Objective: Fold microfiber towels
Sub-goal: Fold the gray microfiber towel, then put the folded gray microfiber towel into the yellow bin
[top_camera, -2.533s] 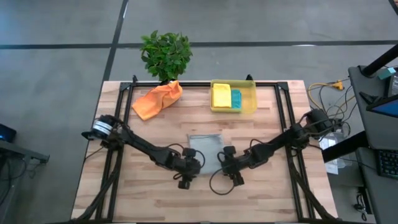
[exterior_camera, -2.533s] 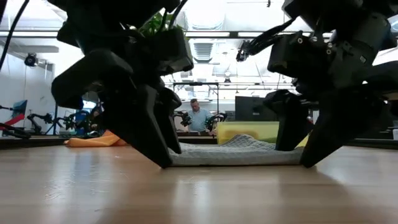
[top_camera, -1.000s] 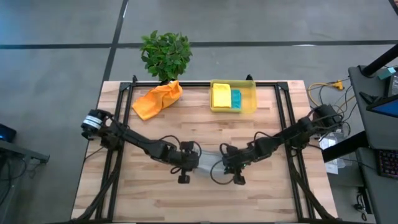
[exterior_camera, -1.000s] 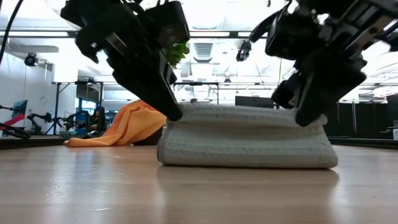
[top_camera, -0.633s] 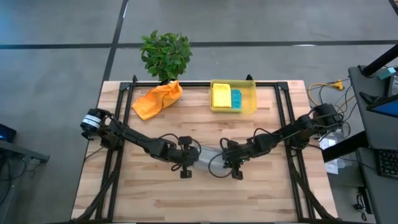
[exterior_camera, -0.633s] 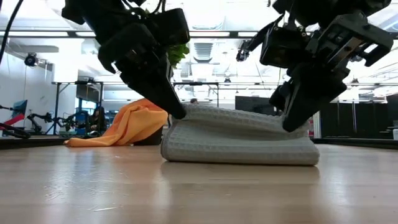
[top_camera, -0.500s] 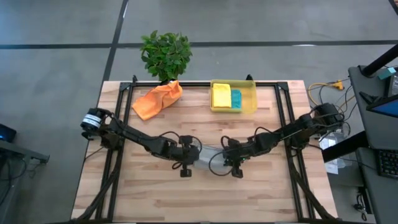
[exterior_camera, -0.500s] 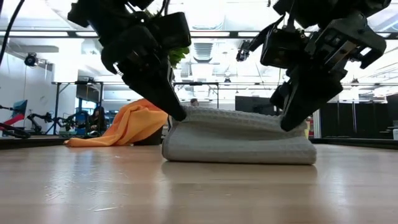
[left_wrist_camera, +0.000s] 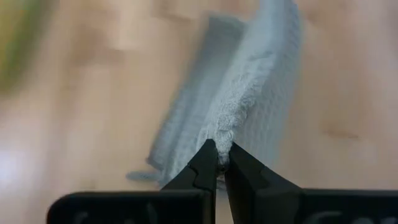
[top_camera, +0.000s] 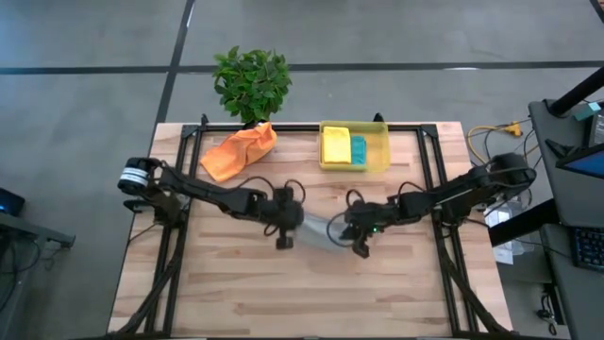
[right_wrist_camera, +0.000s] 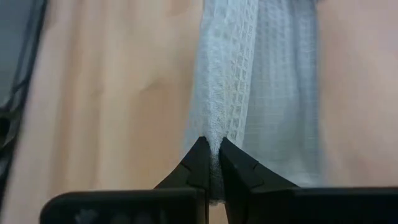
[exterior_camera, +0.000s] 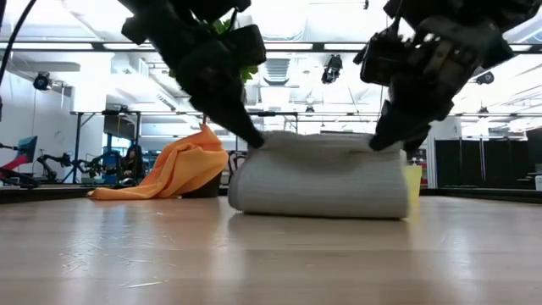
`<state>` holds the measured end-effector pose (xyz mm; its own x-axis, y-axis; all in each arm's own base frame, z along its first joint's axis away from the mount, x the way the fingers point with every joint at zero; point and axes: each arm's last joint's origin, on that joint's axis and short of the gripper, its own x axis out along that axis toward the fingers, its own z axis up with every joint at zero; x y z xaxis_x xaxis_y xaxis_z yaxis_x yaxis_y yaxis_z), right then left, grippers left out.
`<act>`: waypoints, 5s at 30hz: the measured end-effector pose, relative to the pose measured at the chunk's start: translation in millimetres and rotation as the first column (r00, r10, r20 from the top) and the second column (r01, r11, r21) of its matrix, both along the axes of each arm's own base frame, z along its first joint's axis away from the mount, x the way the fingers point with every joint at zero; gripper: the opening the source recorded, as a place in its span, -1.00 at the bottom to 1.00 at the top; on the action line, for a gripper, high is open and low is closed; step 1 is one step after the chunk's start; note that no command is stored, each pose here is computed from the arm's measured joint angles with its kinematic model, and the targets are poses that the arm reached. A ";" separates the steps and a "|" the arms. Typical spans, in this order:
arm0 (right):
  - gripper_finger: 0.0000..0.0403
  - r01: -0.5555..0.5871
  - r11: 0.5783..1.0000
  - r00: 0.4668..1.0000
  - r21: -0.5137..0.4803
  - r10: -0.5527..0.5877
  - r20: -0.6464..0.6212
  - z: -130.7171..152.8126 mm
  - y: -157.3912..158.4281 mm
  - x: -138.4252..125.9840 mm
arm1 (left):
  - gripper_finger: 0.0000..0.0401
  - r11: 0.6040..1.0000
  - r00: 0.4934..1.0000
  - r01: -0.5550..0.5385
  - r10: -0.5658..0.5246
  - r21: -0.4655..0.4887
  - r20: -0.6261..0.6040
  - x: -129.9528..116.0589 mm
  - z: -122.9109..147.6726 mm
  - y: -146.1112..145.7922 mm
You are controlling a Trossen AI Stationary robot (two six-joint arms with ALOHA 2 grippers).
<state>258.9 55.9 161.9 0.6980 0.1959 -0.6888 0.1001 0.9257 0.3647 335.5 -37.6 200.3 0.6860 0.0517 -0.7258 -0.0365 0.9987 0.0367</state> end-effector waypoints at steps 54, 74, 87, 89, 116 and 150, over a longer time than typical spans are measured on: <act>-0.37 0.340 0.909 0.940 -0.242 -0.322 0.111 -0.8 -78.2 6.9 | -0.29 0.887 0.940 -0.325 0.342 0.328 0.005 15.2 -34.1 75.5; 0.31 0.244 0.913 0.967 -0.326 -0.206 0.148 -40.0 -70.0 41.4 | -0.02 0.960 0.995 0.104 -0.102 0.261 -0.024 27.5 -39.0 85.7; 0.49 0.229 0.903 0.968 -0.364 -0.250 -0.011 -48.5 -82.3 44.5 | -0.02 0.980 0.996 0.082 -0.072 0.184 -0.060 19.9 -45.3 116.0; 0.50 0.221 0.903 0.968 -0.367 -0.251 -0.033 -48.8 -82.2 42.4 | -0.02 0.981 0.995 0.081 -0.069 0.178 -0.072 18.8 -48.1 117.6; 0.32 0.467 0.845 0.866 0.260 -0.496 0.057 34.0 -27.7 -29.2 | -0.02 0.929 0.958 -0.284 0.267 -0.236 -0.101 22.6 -56.5 62.9; 0.27 0.841 0.181 0.375 0.510 -0.874 -0.309 -50.0 -10.5 -54.2 | -0.03 0.854 0.873 -0.481 0.486 -0.198 -0.022 22.0 -33.2 14.8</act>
<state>204.7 45.4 111.9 0.6951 -0.2642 -0.6686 0.6739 -0.0846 0.7340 357.5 -22.8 167.1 0.6305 0.2442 -0.7368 -0.5148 0.8420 -0.1614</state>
